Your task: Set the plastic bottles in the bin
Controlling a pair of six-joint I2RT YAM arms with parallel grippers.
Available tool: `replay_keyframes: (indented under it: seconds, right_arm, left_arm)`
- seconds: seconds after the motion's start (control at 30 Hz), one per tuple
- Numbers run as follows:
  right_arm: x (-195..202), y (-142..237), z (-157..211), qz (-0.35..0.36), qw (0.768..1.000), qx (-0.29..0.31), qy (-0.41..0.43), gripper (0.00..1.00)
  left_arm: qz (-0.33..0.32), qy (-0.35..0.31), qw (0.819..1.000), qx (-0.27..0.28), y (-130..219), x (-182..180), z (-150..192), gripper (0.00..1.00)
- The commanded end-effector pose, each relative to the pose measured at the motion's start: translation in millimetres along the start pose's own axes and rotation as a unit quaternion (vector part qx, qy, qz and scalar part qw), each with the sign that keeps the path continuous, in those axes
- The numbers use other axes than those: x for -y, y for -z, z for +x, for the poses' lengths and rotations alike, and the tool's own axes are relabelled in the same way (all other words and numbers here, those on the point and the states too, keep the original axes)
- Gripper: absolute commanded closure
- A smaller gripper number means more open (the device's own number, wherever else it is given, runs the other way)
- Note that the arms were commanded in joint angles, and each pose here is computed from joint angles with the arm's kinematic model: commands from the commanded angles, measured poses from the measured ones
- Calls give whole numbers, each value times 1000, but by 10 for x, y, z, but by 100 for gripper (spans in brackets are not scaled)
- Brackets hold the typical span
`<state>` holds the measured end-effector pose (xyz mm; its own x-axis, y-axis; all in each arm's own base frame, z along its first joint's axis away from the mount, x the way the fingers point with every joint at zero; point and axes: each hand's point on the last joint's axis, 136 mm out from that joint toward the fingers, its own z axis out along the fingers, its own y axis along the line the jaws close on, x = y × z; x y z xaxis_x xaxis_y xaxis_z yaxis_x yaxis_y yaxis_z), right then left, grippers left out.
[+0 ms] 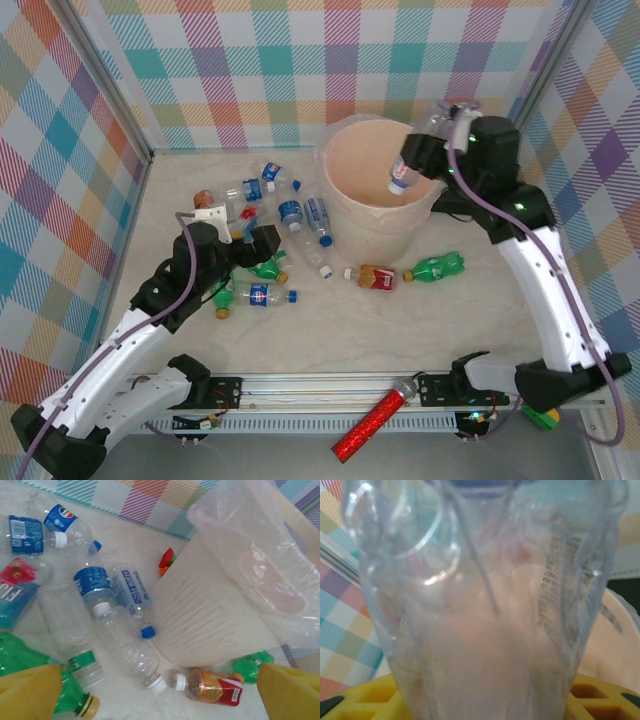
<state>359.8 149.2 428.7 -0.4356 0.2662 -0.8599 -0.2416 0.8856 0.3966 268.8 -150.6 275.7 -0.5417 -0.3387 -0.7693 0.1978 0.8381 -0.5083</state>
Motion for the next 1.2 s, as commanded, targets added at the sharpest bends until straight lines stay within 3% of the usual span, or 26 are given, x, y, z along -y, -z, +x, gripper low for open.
replay_keyframes:
  seconds: [0.0, 0.27, 0.77, 0.83, 0.93, 1.03, 1.17]
  right_arm:
    - [-80, -207, -206, 49, 990, 50, 119, 47]
    - [-208, -740, 163, 75, 968, 20, 238, 46]
    - [-117, -836, 531, 75, 970, -11, 231, 44]
    - [-117, -830, 534, 75, 970, -12, 231, 38]
    - [-110, -809, 530, 76, 971, -10, 229, 16]
    - [-116, -770, 518, 73, 971, -5, 226, 3]
    - [-127, -681, 483, 68, 973, 2, 219, 1]
  left_arm:
    - [-6, -15, 1000, 23, 204, 7, -117, 1]
    - [-19, -19, 999, 42, 380, -68, -154, 0]
    - [-24, -18, 999, 45, 372, -68, -190, 0]
    - [-27, -18, 999, 44, 363, -78, -185, 1]
    - [-36, -14, 998, 42, 342, -113, -175, 1]
    - [-61, 0, 997, 53, 315, -225, -168, 1]
    - [-75, 14, 996, 51, 287, -309, -104, 0]
